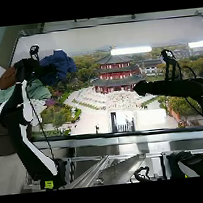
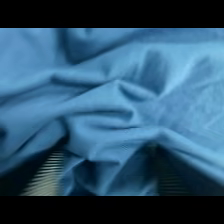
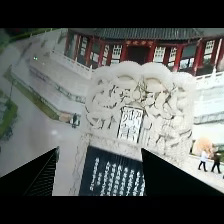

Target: Fold the shirts.

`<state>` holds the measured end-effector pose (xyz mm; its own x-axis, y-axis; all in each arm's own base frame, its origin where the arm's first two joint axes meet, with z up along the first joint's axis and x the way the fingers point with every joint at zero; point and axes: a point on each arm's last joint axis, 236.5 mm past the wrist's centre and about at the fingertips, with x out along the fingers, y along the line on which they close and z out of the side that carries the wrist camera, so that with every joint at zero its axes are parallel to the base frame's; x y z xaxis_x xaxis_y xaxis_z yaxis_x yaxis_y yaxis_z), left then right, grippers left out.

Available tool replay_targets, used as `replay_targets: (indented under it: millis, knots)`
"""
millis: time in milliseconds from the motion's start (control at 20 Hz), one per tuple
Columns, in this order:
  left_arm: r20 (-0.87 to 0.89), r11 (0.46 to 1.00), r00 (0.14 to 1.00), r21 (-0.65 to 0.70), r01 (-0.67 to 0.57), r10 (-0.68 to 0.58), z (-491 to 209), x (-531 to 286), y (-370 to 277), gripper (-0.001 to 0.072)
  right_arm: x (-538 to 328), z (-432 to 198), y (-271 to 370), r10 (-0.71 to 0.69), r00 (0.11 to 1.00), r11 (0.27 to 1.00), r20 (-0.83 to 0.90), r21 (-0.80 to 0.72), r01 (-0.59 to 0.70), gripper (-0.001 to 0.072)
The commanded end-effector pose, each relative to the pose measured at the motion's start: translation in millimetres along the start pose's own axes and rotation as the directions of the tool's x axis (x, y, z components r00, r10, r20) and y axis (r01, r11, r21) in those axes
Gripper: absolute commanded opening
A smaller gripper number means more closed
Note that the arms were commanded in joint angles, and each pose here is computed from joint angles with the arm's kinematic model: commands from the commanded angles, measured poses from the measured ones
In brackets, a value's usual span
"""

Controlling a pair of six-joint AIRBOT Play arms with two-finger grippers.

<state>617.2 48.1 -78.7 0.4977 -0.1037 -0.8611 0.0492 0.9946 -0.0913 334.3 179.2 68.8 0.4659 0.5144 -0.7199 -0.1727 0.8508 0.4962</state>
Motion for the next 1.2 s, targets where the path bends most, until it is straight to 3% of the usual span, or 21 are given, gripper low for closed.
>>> replay_targets:
  millis: [0, 200, 300, 450, 650, 900, 1100, 1150]
  knots:
    - [-0.027, 1.000, 1.000, 0.003, 0.004, -0.004, -6.3, 21.1, -6.2, 0.0010, 1.0, -1.8, -0.8, -0.001, 1.000, 1.000, -0.009, 0.008, 0.001, 0.0579]
    - [-0.032, 0.993, 0.995, -0.074, 0.089, -0.092, 3.3, -18.1, -40.2, 0.0010, 1.0, -2.1, -0.7, -0.001, 1.000, 1.000, -0.010, 0.008, 0.001, 0.0574]
    - [0.026, 0.968, 0.971, -0.078, 0.238, -0.237, 27.6, -69.5, -95.6, 0.0010, 0.9, -1.9, -0.7, -0.001, 1.000, 1.000, -0.009, 0.010, 0.001, 0.0574]
    - [-0.015, 0.900, 0.901, 0.036, 0.434, -0.434, 24.7, -157.9, -198.9, 0.0010, -3.9, 8.0, -5.3, -0.006, 1.000, 0.999, 0.017, 0.034, 0.005, 0.0575]
    - [-0.279, 0.795, 0.812, 0.202, 0.572, -0.513, -66.3, -232.2, -325.6, 0.0010, -23.9, 31.4, -40.5, -0.046, 0.997, 0.989, 0.068, 0.147, 0.035, 0.0575]
    - [-0.454, 0.704, 0.723, 0.252, 0.664, -0.520, -221.8, -232.0, -450.4, 0.0010, -41.7, 12.8, -80.5, -0.090, 0.996, 0.968, -0.028, 0.231, 0.094, 0.0575]
    - [-0.493, 0.707, 0.711, 0.241, 0.665, -0.501, -310.3, -195.9, -504.0, 0.0011, -44.1, 3.2, -83.0, -0.088, 0.994, 0.966, -0.069, 0.237, 0.102, 0.0575]
    - [-0.503, 0.712, 0.707, 0.229, 0.663, -0.497, -317.3, -192.8, -510.1, 0.0045, -44.2, -0.4, -81.2, -0.080, 0.993, 0.966, -0.084, 0.239, 0.098, 0.0575]
